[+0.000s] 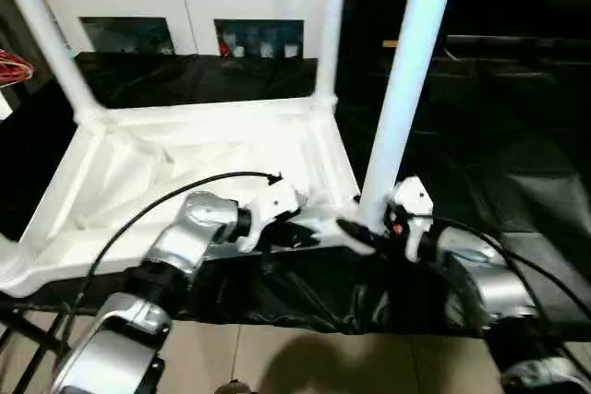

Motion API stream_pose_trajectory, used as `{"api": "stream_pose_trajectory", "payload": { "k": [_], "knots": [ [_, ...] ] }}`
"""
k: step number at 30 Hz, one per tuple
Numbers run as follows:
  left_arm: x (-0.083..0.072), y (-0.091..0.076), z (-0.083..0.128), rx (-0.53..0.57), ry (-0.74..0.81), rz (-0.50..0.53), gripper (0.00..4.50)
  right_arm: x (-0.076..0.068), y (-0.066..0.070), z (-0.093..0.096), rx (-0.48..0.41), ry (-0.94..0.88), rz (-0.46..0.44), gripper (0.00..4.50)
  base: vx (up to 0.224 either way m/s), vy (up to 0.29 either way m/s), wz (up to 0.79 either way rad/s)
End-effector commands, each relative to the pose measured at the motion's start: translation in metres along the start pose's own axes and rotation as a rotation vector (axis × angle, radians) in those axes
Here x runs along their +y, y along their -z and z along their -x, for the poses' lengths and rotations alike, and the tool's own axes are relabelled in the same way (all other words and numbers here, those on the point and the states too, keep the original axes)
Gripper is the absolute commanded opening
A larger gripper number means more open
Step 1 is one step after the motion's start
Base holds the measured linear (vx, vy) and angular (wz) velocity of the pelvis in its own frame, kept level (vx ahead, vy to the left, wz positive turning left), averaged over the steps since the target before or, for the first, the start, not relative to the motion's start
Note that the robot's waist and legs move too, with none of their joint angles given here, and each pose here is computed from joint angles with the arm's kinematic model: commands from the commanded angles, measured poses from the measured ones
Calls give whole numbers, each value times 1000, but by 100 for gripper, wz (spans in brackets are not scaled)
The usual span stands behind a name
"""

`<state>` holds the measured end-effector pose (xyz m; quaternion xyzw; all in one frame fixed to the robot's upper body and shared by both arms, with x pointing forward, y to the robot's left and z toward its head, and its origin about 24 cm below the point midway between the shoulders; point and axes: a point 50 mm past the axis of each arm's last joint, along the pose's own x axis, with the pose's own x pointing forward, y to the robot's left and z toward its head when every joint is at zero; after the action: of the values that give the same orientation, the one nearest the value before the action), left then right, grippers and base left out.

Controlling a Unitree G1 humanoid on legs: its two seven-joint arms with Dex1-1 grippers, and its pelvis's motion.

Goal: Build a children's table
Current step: Rotate leg to tighten

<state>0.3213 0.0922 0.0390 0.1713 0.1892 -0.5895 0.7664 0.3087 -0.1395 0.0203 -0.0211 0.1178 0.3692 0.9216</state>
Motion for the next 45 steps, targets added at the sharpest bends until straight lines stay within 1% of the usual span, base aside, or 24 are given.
{"api": "stream_pose_trajectory", "payload": {
  "k": [1,3,6,7,9,12,13,14,16,18,20,21,22,24,27,28,30,31,35,36,39,40,42,45],
  "knots": [
    [-7,-36,-31,-104,-26,-44,0,41,6,-36,23,-60,-64,273,0,0,0],
    [-7,-37,-33,-103,-38,-45,0,42,6,-40,24,-32,-69,273,0,0,0],
    [-8,-41,-39,-105,-81,-53,0,43,6,-51,31,65,-122,273,0,0,0],
    [-9,-41,-39,-104,-78,-61,0,45,4,-53,25,56,-114,273,0,0,0],
    [-10,-41,-40,-102,-71,-71,0,48,3,-54,14,40,-98,342,0,0,0],
    [-13,-39,-37,-112,-36,-100,0,48,1,-50,-4,-11,-106,349,0,0,0],
    [-16,-36,-32,-122,10,-126,0,43,2,-43,1,-54,-71,362,0,0,0],
    [-16,-35,-31,-122,17,-128,0,43,2,-42,2,-61,-64,388,0,0,0],
    [-18,-31,-26,-118,51,-141,0,39,3,-34,11,-104,-23,388,0,0,0],
    [-19,-27,-23,-114,70,-148,0,36,2,-29,12,-137,-6,388,0,0,0],
    [-20,-21,-13,-113,110,-149,0,32,0,-14,6,-246,27,388,0,0,0],
    [-20,-21,-13,-113,110,-149,0,32,0,-14,6,-246,27,388,0,0,0],
    [-20,-19,-10,-114,123,-149,0,31,0,-9,5,-282,42,388,0,0,0],
    [-20,-14,-1,-115,162,-136,0,31,-1,5,21,-416,79,388,0,0,0],
    [-20,-12,3,-117,180,-129,0,30,0,12,37,-469,91,388,0,0,0],
    [-20,-11,8,-119,215,-129,0,29,0,18,60,-522,110,388,0,0,0],
    [-20,-10,13,-117,243,-133,0,28,-1,24,75,-571,123,388,0,0,0],
    [-20,-9,15,-114,253,-132,0,28,-1,26,82,-588,127,364,0,0,0],
    [-19,-7,21,-102,284,-135,0,28,-2,31,108,-649,131,351,0,0,0],
    [-19,-6,23,-100,294,-134,0,28,-2,33,115,-664,131,326,0,0,0],
    [-19,-5,28,-90,333,-130,0,29,-3,36,136,-722,146,302,0,0,0],
    [-19,-5,29,-87,340,-131,0,30,-3,37,140,-735,149,302,0,0,0],
    [-19,-4,31,-78,359,-125,0,31,-4,37,151,-758,157,279,0,0,0],
    [-19,-2,33,-71,372,-124,0,33,-4,37,161,-782,164,276,0,0,0]
  ]
}}
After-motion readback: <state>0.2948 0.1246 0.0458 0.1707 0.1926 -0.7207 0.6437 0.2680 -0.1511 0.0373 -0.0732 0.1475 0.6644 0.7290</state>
